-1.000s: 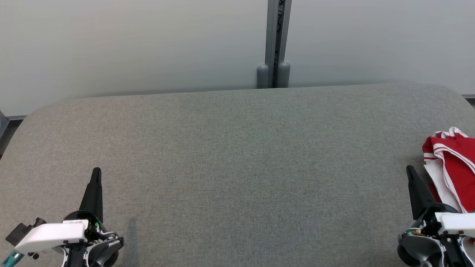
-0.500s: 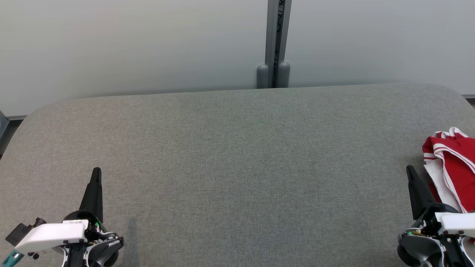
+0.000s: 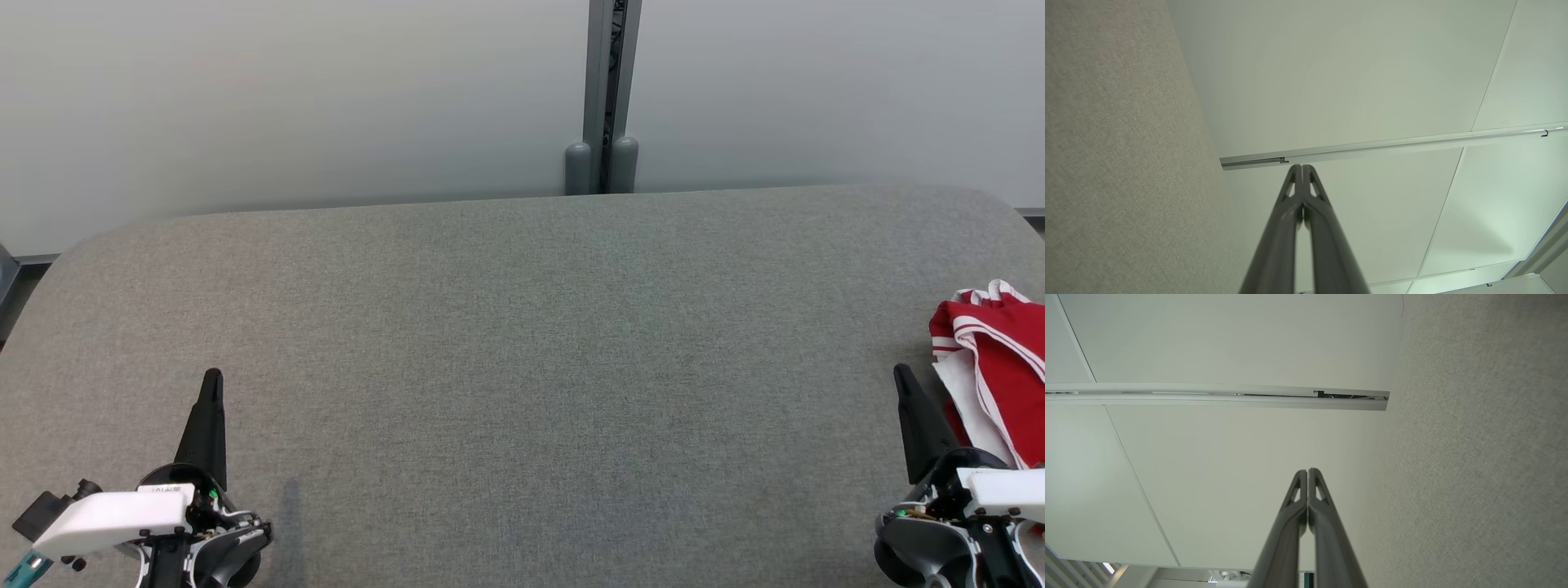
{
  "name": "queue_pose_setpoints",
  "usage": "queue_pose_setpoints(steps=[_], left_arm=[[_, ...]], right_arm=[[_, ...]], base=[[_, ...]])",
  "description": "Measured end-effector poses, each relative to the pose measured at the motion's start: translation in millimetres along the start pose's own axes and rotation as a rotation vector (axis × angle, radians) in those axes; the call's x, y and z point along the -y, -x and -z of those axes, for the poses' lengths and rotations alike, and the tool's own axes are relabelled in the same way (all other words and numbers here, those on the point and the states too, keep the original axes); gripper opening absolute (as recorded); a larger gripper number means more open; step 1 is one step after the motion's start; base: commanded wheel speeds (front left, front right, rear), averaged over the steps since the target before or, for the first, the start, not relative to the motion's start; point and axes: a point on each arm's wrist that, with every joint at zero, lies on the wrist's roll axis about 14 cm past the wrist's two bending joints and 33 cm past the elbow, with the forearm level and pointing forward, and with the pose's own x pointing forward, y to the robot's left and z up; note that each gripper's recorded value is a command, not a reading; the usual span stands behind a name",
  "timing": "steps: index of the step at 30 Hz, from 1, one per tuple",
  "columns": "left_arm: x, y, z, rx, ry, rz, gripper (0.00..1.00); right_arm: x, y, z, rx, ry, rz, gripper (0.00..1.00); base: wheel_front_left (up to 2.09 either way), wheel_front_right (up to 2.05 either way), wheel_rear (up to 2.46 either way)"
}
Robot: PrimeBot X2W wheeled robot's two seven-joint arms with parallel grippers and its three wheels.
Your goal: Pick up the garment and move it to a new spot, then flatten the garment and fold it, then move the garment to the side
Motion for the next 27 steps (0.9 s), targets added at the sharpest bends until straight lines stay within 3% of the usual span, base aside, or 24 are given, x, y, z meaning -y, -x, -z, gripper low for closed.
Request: queue_pose_setpoints(steps=[27], left_arm=[[0.0, 0.0, 0.0, 0.000, 0.000, 0.000, 0.00]], right_arm=[[0.0, 0.0, 0.0, 0.000, 0.000, 0.000, 0.00]], base=[[0.00, 0.00, 0.00]])
